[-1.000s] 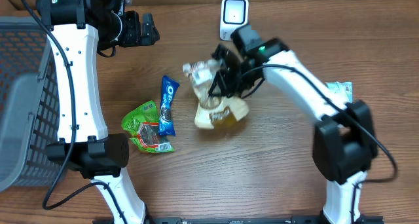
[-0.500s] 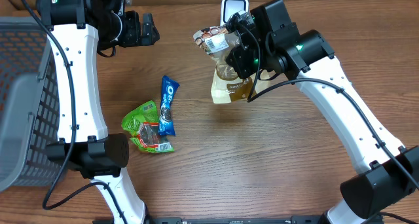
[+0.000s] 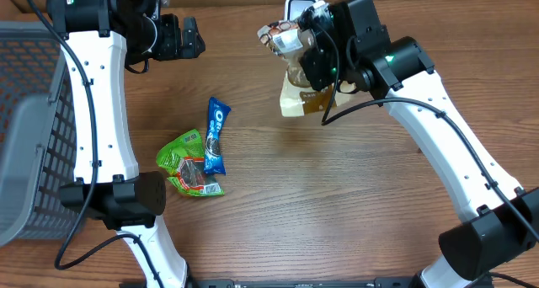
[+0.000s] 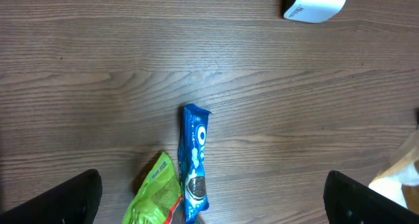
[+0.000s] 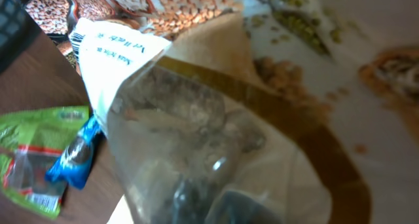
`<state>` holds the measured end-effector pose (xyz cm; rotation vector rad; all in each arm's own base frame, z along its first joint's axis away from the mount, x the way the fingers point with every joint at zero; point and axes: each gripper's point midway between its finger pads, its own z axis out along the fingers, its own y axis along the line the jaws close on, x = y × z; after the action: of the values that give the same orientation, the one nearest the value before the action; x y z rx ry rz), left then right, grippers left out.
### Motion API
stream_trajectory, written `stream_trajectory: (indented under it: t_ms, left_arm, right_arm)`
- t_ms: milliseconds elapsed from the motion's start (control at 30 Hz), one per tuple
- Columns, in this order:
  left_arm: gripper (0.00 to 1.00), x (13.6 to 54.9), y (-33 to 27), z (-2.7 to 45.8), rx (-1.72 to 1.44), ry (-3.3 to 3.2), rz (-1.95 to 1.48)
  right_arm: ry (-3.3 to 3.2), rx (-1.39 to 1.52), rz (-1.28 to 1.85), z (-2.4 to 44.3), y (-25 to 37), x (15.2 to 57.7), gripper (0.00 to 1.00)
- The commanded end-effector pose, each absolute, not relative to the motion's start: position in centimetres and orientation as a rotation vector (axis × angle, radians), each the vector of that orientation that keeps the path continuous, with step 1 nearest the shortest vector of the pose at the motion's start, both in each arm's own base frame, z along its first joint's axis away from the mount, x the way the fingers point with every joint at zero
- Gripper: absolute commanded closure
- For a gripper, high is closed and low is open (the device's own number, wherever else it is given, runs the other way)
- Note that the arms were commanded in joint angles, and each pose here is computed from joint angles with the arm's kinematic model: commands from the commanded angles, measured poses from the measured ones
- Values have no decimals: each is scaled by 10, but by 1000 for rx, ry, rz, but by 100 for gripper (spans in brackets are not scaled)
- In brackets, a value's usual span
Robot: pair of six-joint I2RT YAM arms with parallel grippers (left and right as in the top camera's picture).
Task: Scan the item barcode
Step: 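Hold the tan bag up against the white scanner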
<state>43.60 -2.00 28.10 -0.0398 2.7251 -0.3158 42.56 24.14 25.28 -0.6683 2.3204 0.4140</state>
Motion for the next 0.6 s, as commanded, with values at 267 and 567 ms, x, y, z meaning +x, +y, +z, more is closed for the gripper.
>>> stream_trajectory:
  t_ms: [267, 567]
  left_arm:
    - [0, 435, -22, 282, -55, 2725, -316]
    - [0, 435, -22, 282, -55, 2725, -316]
  right_arm:
    - [2092, -396, -113, 297, 181, 495, 96]
    - [1843, -395, -707, 311, 142, 556, 96]
